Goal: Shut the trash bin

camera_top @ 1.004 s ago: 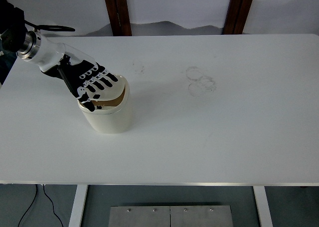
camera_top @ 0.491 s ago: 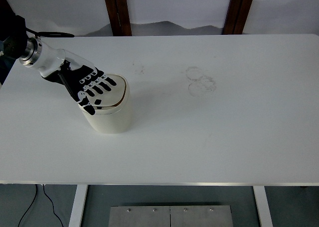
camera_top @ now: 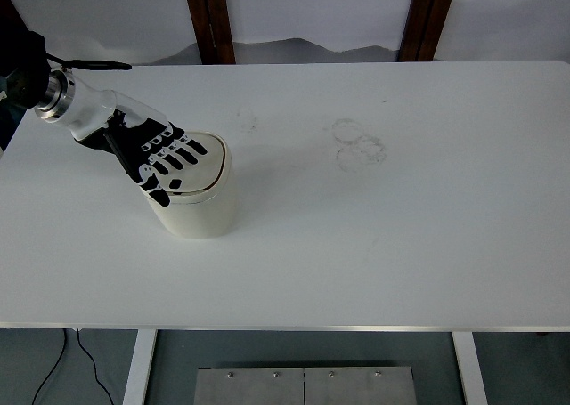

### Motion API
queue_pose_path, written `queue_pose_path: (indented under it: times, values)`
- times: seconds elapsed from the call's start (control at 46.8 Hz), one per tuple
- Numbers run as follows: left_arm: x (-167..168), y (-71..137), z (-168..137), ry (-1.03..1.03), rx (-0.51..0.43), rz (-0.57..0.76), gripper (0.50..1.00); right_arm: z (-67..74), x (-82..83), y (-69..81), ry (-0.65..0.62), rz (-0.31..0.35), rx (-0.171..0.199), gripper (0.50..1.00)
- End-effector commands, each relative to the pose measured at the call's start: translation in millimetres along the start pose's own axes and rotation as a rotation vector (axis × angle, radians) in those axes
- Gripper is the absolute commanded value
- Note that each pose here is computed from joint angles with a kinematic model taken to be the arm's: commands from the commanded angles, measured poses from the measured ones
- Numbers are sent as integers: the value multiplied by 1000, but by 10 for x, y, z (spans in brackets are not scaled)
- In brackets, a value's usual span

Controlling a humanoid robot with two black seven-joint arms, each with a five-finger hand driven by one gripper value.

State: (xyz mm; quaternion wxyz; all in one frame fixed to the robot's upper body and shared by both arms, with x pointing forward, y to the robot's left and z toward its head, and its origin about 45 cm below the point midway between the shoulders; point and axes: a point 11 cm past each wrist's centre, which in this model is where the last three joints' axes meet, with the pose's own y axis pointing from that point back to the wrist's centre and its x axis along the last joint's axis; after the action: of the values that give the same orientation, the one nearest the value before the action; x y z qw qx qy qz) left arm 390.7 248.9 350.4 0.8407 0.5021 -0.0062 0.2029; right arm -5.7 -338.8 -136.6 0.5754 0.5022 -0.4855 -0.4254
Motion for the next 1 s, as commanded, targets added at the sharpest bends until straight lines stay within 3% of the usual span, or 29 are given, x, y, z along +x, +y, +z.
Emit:
queue_pose_path:
  times: [0.0, 0.983]
  values:
    - [0, -1, -1, 0, 0, 0, 1000, 1, 5, 0, -2, 2, 0, 995]
    - [16, 5, -88, 26, 0, 6, 1000, 1, 3, 0, 0, 1, 0, 995]
